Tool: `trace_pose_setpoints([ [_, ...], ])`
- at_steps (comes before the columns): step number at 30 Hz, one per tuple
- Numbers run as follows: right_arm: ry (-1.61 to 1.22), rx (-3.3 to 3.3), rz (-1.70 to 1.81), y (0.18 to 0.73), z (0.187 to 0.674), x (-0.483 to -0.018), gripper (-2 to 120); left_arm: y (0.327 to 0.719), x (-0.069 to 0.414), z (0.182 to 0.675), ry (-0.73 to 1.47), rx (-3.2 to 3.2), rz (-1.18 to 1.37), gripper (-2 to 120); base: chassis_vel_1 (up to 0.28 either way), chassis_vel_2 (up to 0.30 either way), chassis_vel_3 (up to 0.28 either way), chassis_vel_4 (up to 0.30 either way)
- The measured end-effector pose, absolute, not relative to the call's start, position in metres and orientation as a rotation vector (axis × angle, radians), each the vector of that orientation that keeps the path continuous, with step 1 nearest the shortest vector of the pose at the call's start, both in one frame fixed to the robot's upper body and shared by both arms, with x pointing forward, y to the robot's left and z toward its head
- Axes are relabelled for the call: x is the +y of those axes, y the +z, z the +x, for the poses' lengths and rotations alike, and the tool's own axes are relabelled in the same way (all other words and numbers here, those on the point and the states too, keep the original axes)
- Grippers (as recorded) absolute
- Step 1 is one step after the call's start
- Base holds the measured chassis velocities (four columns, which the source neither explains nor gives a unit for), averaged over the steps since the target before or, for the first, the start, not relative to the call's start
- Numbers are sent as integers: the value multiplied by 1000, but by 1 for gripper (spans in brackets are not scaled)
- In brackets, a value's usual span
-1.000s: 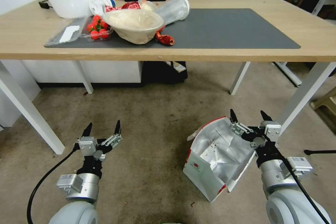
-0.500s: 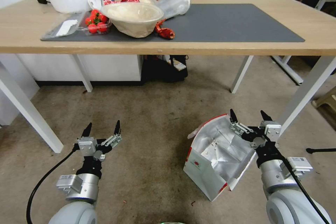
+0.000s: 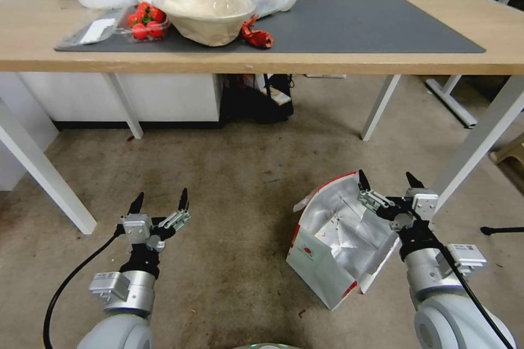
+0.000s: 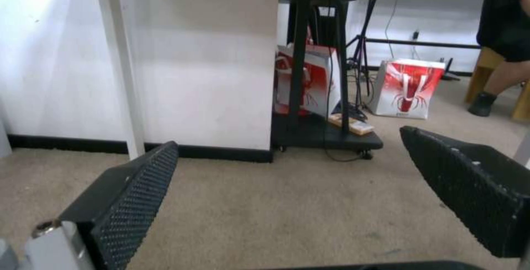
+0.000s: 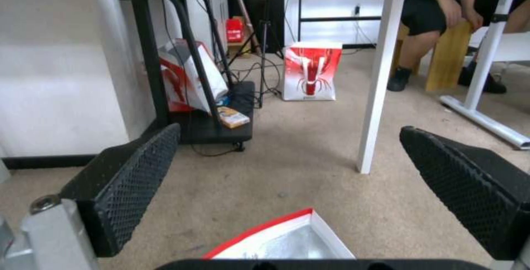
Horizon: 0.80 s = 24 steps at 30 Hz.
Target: Pick up the food delivery bag from the floor and place it on the table.
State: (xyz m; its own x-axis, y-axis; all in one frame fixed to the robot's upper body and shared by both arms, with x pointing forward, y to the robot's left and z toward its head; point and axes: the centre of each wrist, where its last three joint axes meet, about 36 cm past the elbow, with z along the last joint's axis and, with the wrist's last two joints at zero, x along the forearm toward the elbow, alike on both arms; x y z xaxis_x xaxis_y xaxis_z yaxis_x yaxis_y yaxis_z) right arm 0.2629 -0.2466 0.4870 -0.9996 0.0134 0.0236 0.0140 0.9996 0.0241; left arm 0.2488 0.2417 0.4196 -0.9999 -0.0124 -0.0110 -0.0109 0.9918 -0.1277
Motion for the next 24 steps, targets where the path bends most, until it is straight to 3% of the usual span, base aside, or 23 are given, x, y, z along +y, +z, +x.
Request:
trace_pose_setpoints([
  [9, -37, -3066, -117, 483, 260, -244, 100, 414, 244, 251, -194, 3121, -25, 100, 0, 0, 0, 0],
  [15, -35, -2914, -383, 480, 270, -245, 100, 414, 245, 251, -185, 3121, -20, 100, 0, 0, 0, 0],
  [24, -119, -2700, -629, 428, 308, -254, 100, 411, 246, 252, -183, 3127, -23, 100, 0, 0, 0, 0],
])
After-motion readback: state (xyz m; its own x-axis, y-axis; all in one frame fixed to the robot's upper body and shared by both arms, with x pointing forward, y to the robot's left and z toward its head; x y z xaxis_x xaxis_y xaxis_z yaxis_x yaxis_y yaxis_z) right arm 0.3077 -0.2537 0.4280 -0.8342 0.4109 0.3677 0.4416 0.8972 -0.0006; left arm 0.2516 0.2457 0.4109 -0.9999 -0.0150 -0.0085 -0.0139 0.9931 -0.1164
